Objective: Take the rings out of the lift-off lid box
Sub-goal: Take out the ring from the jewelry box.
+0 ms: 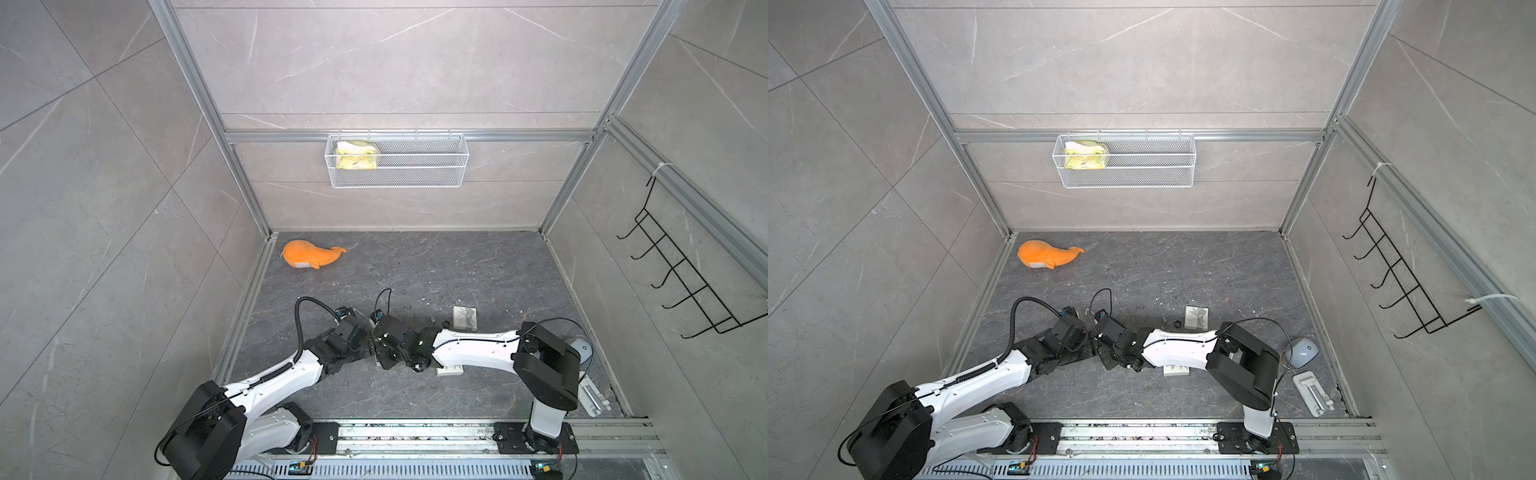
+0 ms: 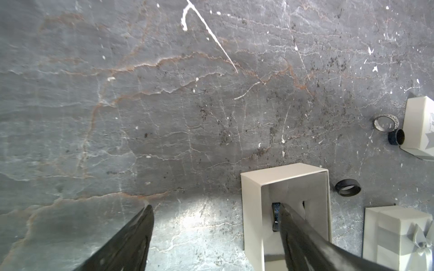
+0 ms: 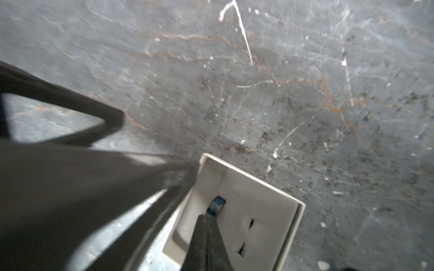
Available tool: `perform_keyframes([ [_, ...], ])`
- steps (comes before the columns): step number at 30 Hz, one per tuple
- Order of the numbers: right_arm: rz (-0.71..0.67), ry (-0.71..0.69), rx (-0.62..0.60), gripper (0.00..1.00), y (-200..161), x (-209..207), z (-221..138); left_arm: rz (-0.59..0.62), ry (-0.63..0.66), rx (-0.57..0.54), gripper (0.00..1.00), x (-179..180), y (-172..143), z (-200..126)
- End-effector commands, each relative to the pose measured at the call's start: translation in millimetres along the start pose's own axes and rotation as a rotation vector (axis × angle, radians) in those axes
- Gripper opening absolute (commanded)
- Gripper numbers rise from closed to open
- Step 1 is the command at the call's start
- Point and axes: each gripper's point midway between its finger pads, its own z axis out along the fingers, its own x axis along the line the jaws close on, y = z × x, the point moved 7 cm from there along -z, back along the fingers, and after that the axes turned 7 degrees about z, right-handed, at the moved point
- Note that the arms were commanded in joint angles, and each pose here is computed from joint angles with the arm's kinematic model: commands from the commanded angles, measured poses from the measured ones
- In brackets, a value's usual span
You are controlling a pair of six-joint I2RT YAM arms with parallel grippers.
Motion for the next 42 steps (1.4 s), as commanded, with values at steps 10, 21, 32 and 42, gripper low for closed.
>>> perform_keyframes([
  [10,0.042,-0.005,0.045,0.15,-3.3,-8.4,-7.0,-0.015,-0.011,-0.016,0.84,1.5,1.0,-5.4],
  [21,0.046,-0.035,0.109,0.31,-4.4,-5.6,7.4,0.002,0.041,-0.046,0.84,14.0,-3.0,-13.4],
  [32,0.040,-0.156,0.119,0.30,-2.0,-9.8,20.6,0.007,0.071,-0.056,0.84,22.0,-7.2,-13.6],
  [42,0.023,-0.202,0.145,0.29,-3.0,-6.2,24.7,0.016,0.089,-0.053,0.84,26.0,-10.3,-12.6],
])
